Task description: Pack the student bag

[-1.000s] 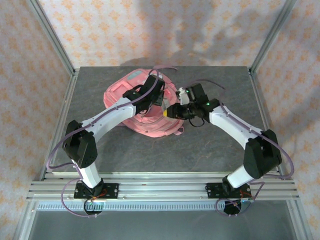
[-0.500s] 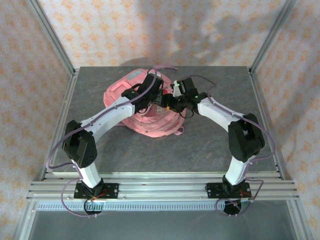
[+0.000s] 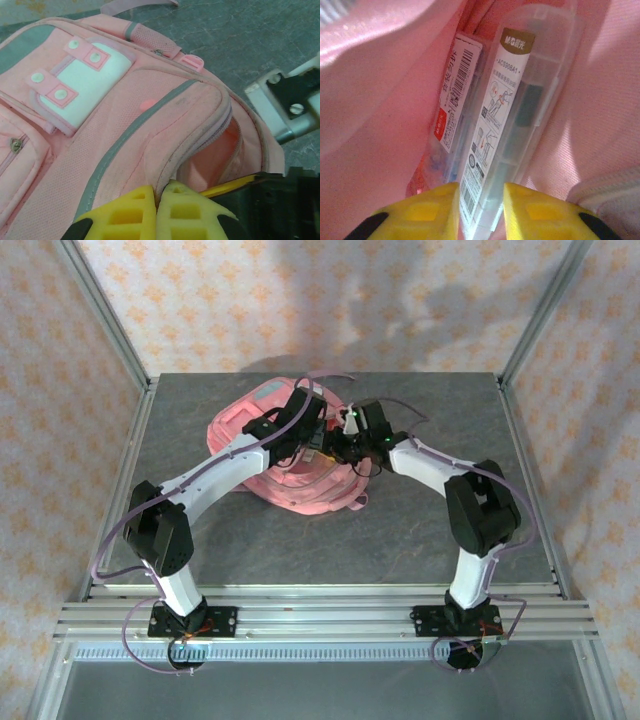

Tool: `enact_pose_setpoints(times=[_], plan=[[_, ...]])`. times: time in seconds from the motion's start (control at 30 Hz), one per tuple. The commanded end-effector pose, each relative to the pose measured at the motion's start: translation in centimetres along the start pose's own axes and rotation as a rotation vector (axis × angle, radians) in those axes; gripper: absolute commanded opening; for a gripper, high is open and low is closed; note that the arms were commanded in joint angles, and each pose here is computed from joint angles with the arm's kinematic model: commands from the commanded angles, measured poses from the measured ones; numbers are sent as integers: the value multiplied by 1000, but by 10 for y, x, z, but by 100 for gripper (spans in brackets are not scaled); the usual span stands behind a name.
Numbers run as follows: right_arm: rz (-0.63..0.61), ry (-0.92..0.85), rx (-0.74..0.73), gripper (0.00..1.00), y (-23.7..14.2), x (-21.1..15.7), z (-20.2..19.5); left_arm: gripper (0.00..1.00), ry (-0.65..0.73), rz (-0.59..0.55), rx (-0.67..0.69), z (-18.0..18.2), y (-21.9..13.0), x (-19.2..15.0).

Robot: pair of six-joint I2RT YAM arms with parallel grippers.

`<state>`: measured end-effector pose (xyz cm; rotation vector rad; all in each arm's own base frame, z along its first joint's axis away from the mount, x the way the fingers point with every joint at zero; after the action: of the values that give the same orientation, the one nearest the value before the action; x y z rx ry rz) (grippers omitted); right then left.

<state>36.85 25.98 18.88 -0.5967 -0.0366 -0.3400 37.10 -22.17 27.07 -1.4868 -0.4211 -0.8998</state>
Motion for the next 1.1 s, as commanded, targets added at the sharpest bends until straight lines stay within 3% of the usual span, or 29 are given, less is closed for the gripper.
enact_pose_setpoints(times=[0.0,0.13,0.23,0.3,0.37,0.4,0.47,0.57,0.77,0.9,1.07], plan=[[31,12,46,22,18,-6,1,0,-64,-113,-19,5,-25,21],[59,6,115,13,29,-12,10,0,-81,-111,-35,4,-24,19],[56,7,117,13,28,-14,8,0,-95,-103,-51,2,-22,16],[51,-12,99,16,21,-19,5,0,-100,-101,-50,2,-22,14],[33,-37,66,24,9,-25,0,0,-111,-98,-48,3,-23,12],[17,-55,41,30,0,-30,-3,3,-118,-101,-50,3,-24,11],[-16,-89,-5,40,-17,-39,-9,21,-135,-107,-58,4,-27,10],[-52,-122,-82,44,-42,-54,-22,39,-176,-122,-67,7,-36,6],[-71,-149,-119,45,-74,-81,-39,51,-326,-162,-32,31,-59,-32],[-76,-160,-60,45,-80,-84,-30,59,-470,-120,-5,57,-52,-80],[-76,-194,-9,45,-76,-80,-10,61,-595,-72,-5,81,-29,-119]])
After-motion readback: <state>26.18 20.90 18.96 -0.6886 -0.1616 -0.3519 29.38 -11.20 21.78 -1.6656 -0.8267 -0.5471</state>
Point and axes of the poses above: each hand's point on the last joint's axis, 136 mm out from that joint toward the fingers, its own y axis out along the fingers, its own z axis along the line the jaws close on, x = y × z, the point moved 8 cm from there along -y, back along the fingers, and after that the axes turned 10 degrees about y, right-handed, at the moved point
